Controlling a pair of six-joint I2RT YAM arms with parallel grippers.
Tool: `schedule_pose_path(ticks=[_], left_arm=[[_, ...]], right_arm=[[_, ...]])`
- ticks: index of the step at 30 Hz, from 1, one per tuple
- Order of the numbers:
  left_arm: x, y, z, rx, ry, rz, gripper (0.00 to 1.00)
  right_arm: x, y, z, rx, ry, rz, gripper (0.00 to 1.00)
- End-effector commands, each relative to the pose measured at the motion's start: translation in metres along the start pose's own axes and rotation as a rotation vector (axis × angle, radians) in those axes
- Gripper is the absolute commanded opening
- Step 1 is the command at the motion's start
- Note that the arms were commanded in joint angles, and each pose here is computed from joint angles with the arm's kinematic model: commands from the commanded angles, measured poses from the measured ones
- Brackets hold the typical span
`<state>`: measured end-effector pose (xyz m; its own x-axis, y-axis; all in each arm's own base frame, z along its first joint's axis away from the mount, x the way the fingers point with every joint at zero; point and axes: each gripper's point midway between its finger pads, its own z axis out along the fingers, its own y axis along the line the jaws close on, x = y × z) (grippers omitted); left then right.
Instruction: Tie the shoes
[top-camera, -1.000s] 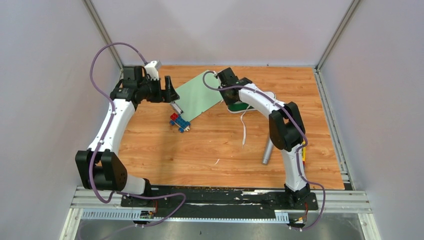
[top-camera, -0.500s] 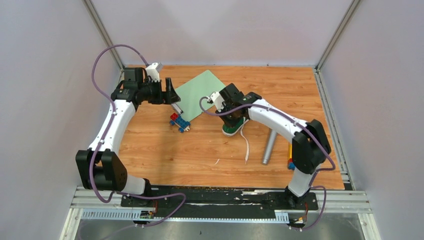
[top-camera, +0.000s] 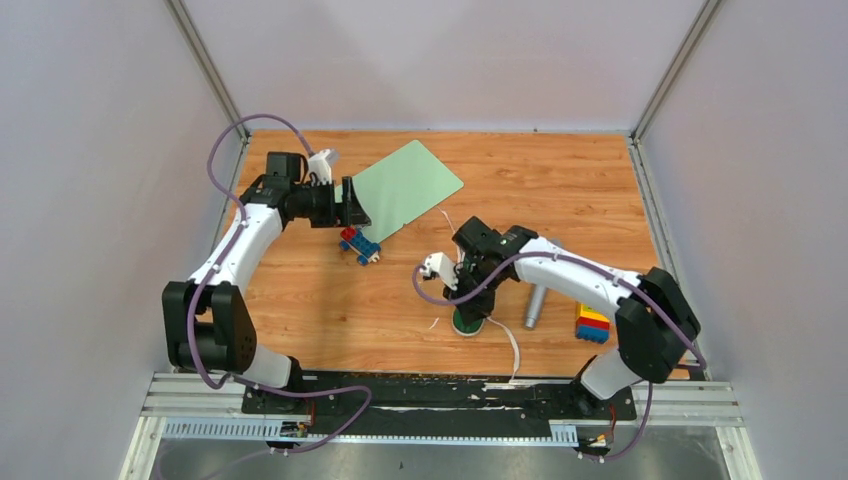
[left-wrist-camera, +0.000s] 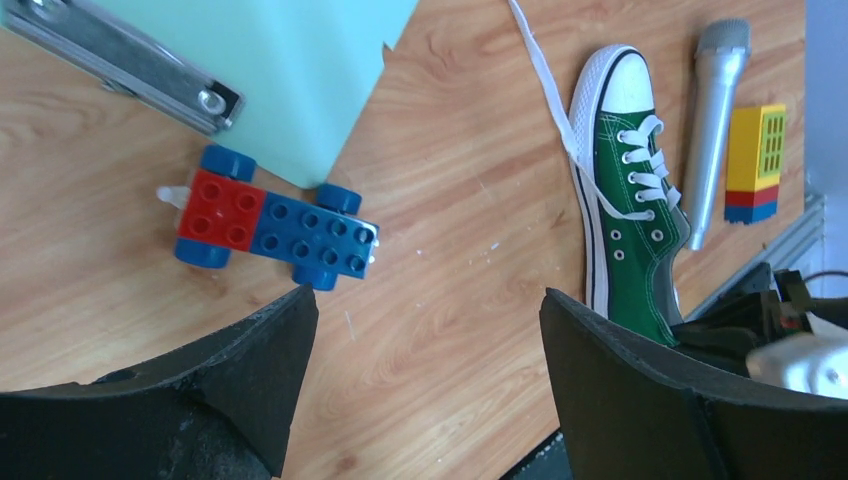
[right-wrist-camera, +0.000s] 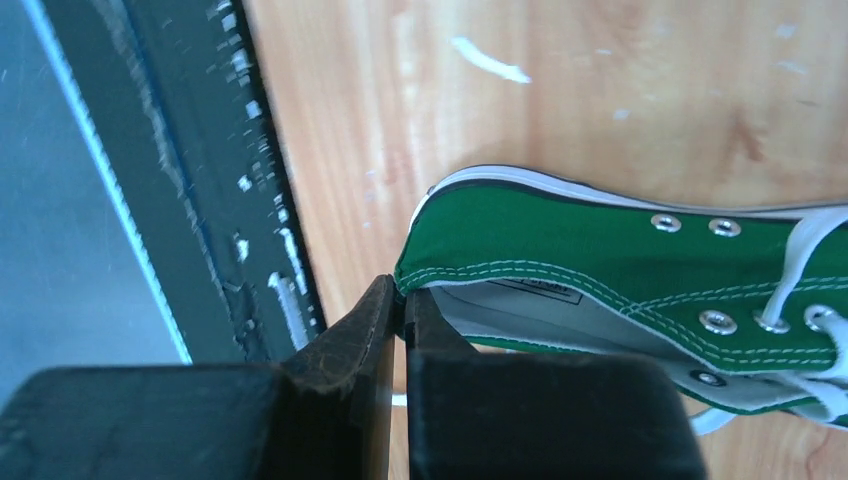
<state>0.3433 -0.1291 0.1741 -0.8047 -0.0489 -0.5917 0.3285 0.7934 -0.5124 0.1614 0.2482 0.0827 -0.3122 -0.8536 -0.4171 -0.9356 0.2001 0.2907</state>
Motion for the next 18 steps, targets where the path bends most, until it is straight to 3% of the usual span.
schedule_pose_path(ticks=[1, 6, 10, 14, 16, 18], left_arm=[[0.010, -0.012, 0.011, 0.064, 0.013, -0.017, 0.89], [0.009, -0.016, 0.000, 0.053, 0.004, 0.028, 0.89], [0.002, -0.024, -0.017, 0.036, -0.023, 0.074, 0.90], [-0.005, -0.023, -0.032, -0.020, -0.064, 0.099, 0.91], [-0.008, -0.020, -0.039, -0.050, -0.083, 0.102, 0.91], [-0.010, -0.018, -0.047, -0.072, -0.099, 0.107, 0.91]], right_arm=[[-0.007, 0.034, -0.013, -0.076, -0.094, -0.254, 0.00], [-0.023, 0.004, -0.021, 0.019, -0.084, -0.224, 0.41], [-0.072, -0.032, -0.055, 0.092, -0.173, -0.157, 0.58], [-0.125, -0.117, -0.076, 0.273, -0.256, 0.173, 0.59], [-0.132, -0.168, -0.078, 0.385, -0.270, 0.406, 0.56], [-0.131, -0.205, -0.067, 0.461, -0.259, 0.537, 0.55]])
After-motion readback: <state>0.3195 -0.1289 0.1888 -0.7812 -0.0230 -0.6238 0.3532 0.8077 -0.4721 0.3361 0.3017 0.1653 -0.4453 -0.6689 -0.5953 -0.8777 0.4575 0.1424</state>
